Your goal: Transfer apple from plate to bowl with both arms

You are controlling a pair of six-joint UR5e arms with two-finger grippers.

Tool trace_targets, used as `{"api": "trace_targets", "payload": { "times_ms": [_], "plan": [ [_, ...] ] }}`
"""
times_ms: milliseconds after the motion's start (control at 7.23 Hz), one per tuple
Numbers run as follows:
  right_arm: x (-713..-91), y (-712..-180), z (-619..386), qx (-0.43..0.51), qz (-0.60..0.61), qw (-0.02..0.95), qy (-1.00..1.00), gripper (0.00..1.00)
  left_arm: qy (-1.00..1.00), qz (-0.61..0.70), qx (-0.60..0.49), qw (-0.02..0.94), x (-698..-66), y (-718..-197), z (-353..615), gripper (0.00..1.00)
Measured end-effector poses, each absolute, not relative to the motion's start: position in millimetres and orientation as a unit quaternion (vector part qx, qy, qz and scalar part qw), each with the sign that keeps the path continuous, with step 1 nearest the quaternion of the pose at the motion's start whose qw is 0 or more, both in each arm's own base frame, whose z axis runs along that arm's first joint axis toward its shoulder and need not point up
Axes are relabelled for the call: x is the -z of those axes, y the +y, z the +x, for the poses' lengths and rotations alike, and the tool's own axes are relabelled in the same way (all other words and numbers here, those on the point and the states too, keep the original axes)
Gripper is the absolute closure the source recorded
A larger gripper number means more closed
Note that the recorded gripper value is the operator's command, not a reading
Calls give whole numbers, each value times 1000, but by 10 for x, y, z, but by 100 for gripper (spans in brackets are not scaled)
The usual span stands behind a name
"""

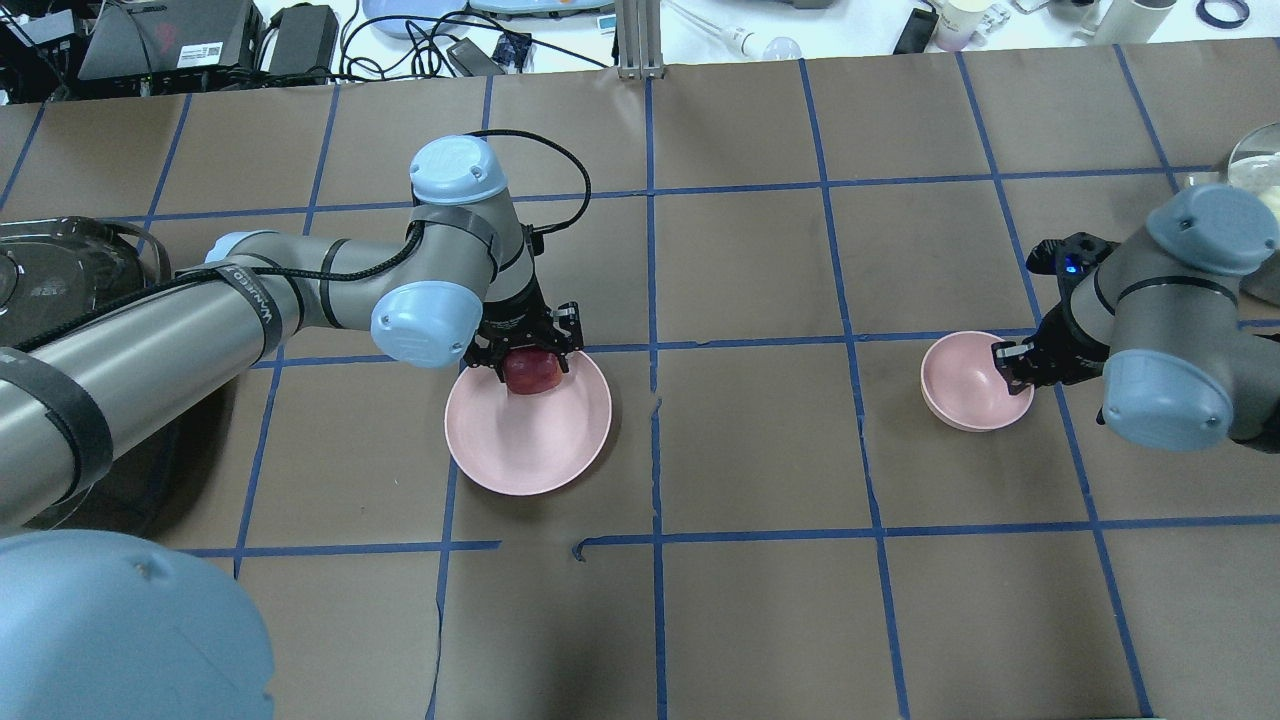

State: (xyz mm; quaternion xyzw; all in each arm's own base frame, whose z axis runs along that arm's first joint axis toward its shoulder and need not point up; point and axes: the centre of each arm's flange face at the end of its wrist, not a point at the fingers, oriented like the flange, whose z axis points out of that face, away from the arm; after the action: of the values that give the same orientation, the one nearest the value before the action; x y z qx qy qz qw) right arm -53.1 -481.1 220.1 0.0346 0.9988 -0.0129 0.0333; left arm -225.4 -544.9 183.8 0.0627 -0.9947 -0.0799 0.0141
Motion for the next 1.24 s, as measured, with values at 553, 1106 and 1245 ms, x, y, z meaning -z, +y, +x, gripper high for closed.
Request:
{"api": "trace_targets", "payload": {
  "times_ms": [553,1106,1245],
  "plan": [
    [-2537,-5122,-36,-2,67,71,995,100,-997,60,55,18,-2096,-5455,-2267,99],
    [-2378,-4898,1340,5,43,80,996,100,-998,58,27,25,-2489,-5405,-2279,100],
    [-2238,-4765,1470,18,32,85,996,100,-998,58,20,26,-2564,-5398,-2275,100]
  ]
}}
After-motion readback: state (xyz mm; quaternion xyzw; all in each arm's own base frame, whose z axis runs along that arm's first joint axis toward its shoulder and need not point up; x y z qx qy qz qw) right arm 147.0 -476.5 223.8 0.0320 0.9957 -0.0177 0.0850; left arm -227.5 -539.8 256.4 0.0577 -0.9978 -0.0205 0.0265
